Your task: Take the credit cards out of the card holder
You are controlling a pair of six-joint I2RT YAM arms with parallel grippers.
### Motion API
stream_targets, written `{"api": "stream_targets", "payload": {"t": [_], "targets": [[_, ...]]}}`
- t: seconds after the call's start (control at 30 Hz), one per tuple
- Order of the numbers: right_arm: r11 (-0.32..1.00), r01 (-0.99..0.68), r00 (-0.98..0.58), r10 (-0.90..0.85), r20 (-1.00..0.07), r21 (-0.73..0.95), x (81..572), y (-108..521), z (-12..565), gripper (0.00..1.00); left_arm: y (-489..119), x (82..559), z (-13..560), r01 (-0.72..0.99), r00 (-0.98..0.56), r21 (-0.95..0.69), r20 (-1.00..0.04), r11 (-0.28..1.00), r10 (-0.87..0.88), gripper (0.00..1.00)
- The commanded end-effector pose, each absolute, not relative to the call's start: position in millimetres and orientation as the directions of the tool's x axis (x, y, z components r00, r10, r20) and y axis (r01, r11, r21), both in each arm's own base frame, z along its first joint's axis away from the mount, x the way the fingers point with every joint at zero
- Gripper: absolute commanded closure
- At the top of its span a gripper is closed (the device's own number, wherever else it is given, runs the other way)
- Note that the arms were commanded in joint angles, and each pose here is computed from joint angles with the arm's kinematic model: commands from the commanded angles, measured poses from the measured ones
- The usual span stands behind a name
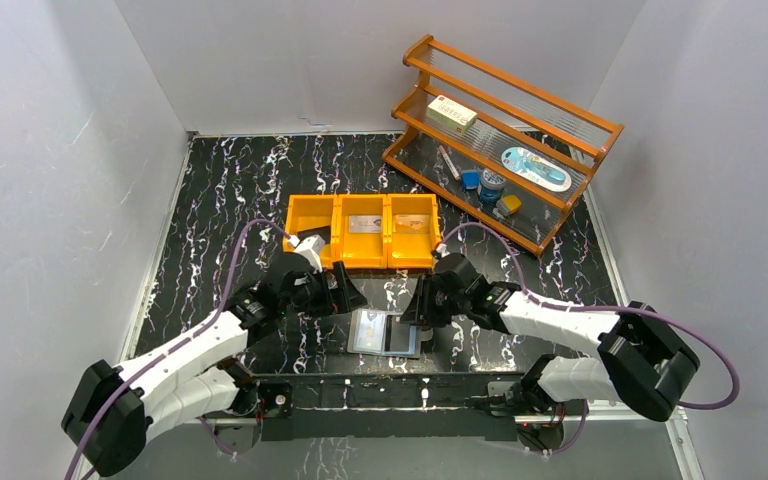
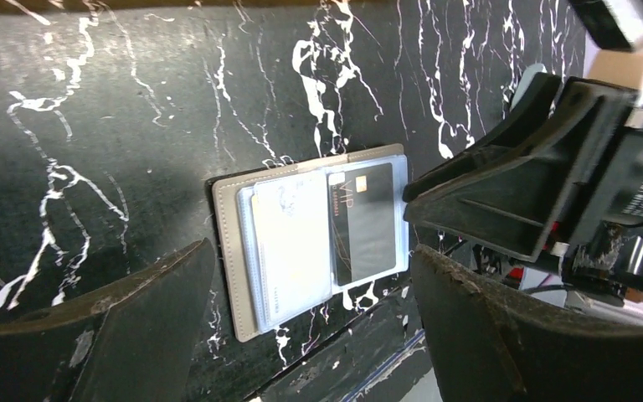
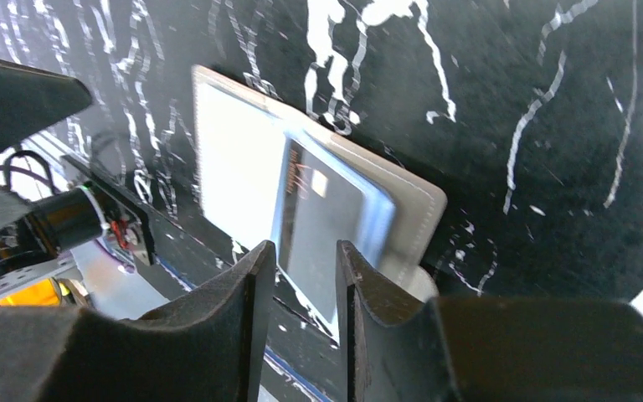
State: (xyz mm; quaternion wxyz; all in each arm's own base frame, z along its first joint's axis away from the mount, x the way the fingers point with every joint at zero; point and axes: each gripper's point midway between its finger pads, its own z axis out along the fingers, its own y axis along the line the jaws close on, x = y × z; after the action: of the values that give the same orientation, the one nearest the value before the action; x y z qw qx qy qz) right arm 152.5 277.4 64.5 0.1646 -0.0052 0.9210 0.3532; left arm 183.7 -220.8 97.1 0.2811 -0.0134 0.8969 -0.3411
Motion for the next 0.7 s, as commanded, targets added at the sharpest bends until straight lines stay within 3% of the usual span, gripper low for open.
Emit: {"api": "stream_targets", "payload": {"t": [0.0,0.67], "targets": [[0.731,-0.102,-0.961,0.102,-0.256,0.674,140.5,278.7,53.1,0.61,-242.4,183.0,113.2,0.265,-0.852,-0.664,-0.501,0.699,-0.153,0.15],[0.832,0.035,-0.955,0.192,-0.228,0.554,136.7,242.6,2.7,0.74,-286.8,160.4,98.5,0.318,-0.93,-0.742,-0.366,0.591,0.042,0.32]]}}
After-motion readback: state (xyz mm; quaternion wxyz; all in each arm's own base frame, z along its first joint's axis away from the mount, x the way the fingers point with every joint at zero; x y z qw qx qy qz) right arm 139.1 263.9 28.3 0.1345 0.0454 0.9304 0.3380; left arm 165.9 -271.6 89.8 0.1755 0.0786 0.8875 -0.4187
